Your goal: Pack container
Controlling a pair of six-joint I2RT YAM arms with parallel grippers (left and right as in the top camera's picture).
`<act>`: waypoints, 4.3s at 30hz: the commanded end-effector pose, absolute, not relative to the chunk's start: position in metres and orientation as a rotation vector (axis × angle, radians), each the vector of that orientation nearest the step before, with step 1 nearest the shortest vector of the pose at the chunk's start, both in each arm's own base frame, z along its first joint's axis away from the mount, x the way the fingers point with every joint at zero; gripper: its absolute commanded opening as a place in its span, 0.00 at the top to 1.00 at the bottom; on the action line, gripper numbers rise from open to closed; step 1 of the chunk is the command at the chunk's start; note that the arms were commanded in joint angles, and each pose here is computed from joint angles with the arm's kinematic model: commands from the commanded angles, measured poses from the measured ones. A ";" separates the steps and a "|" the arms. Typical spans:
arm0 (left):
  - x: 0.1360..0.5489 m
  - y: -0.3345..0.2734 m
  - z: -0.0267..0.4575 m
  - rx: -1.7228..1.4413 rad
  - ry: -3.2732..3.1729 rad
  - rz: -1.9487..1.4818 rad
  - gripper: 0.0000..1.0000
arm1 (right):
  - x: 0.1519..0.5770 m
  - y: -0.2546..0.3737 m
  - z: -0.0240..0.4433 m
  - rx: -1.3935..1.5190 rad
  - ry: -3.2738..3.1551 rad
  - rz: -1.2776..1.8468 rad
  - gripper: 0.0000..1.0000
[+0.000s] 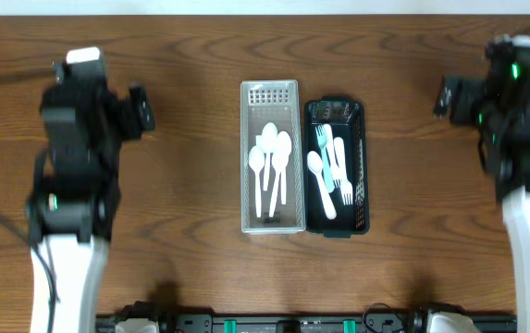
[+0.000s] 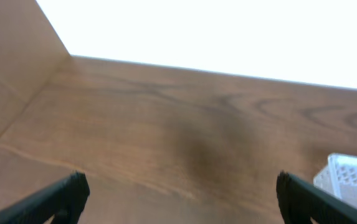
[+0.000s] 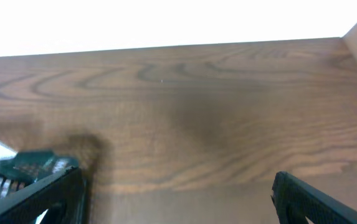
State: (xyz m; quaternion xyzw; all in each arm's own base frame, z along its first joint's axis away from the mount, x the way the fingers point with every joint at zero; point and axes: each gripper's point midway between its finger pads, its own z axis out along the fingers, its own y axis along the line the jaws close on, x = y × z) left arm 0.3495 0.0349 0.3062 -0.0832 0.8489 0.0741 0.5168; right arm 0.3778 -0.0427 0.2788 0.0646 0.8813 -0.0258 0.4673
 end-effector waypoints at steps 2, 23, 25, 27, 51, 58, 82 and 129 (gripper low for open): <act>0.309 0.038 0.265 -0.212 1.986 0.182 0.02 | 0.327 -0.024 0.246 0.101 2.143 -0.046 0.01; 0.258 0.036 0.178 -0.214 1.864 0.161 0.02 | 0.245 -0.030 0.060 0.134 2.506 -0.136 0.01; 0.258 0.036 0.178 -0.214 1.867 0.161 0.02 | 0.234 -0.029 0.048 0.133 2.577 -0.138 0.01; 0.258 0.035 0.178 -0.209 1.868 0.158 0.02 | 0.226 -0.029 0.041 0.132 2.626 -0.139 0.01; 0.258 0.035 0.178 -0.208 1.868 0.157 0.02 | 0.208 -0.022 0.198 0.111 1.875 -0.101 0.01; 0.258 0.035 0.178 -0.208 1.868 0.157 0.02 | 0.203 -0.004 0.204 0.045 1.799 -0.013 0.01; 0.258 0.035 0.178 -0.208 1.868 0.157 0.02 | 0.245 0.029 0.154 -0.083 1.658 0.103 0.01; 0.245 0.005 0.174 -0.093 1.586 0.030 0.02 | 0.245 0.029 0.154 -0.083 1.658 0.103 0.01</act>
